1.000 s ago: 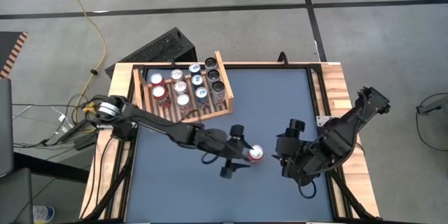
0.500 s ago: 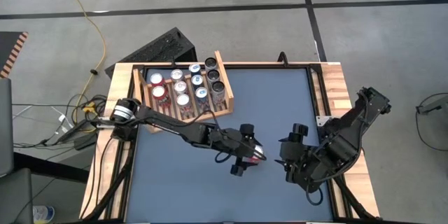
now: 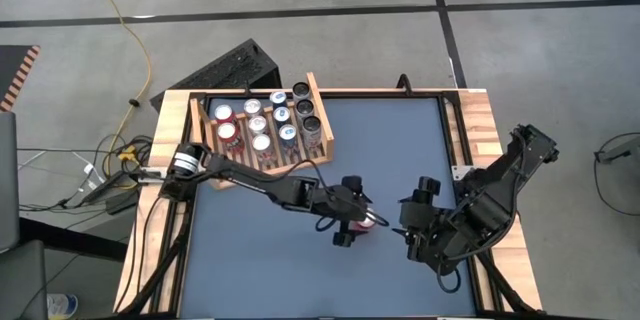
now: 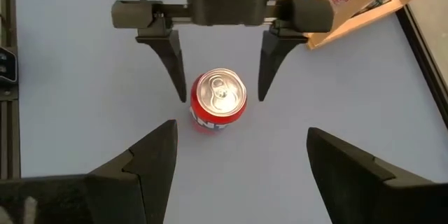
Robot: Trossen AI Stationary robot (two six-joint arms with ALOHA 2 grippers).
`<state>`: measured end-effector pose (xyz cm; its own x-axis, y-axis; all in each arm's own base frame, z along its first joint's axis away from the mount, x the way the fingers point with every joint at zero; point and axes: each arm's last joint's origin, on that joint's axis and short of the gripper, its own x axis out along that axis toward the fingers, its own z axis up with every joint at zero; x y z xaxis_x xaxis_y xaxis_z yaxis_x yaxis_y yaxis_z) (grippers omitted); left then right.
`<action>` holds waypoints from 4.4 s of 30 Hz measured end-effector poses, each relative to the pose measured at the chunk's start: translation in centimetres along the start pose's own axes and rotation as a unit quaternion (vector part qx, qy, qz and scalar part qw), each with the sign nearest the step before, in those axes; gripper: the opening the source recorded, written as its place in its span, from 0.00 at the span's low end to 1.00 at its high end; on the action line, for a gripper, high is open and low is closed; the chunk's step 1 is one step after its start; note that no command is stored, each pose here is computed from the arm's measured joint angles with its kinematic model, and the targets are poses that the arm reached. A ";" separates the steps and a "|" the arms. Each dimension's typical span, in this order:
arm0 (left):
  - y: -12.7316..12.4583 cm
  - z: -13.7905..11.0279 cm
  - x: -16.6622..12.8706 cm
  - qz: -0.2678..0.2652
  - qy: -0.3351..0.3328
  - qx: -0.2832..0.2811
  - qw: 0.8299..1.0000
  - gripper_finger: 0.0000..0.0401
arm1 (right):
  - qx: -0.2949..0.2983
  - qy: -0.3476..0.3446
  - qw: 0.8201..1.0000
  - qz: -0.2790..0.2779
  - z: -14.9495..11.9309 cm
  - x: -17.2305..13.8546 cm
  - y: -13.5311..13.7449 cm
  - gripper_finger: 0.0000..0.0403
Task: Place canned beverage on shelf
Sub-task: Put the red soda can on the shelf aligned with the other red soda cans
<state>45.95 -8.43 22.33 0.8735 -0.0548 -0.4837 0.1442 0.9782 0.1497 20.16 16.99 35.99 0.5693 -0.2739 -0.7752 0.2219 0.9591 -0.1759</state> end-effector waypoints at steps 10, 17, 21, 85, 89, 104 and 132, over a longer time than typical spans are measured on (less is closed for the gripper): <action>0.2 -0.2 0.2 -0.017 -0.002 -0.029 0.999 0.95 | 0.001 -0.001 1.000 0.001 0.0 0.0 0.0 0.72; 0.0 -1.6 1.5 -0.022 0.020 -0.036 0.999 0.88 | 0.002 -0.001 1.000 0.002 0.0 0.0 0.0 0.72; -0.1 -2.6 2.4 -0.020 0.038 -0.042 0.998 0.76 | 0.006 -0.001 1.000 0.002 0.0 0.0 0.1 0.72; -3.8 -13.4 -14.9 -0.044 0.157 -0.026 0.986 0.93 | 0.024 -0.051 0.998 0.003 -0.2 5.0 1.4 0.72; -4.3 -12.3 -15.6 -0.049 0.174 -0.029 0.983 0.93 | 0.023 -0.050 0.998 0.003 -0.3 5.0 1.4 0.72; -4.1 -3.7 -19.9 -0.024 0.204 0.015 0.979 0.93 | 0.013 -0.051 0.999 0.004 -0.3 5.0 1.4 0.72; -3.6 -2.0 -14.0 -0.079 0.293 0.045 0.952 0.93 | 0.008 -0.044 0.999 0.009 -0.3 5.0 1.4 0.72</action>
<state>32.24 -10.82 26.80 0.4325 -0.0532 -0.9001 0.3152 0.9442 0.0956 23.05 17.04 31.69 0.6406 -0.2631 -0.7214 0.2239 0.9626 -0.1523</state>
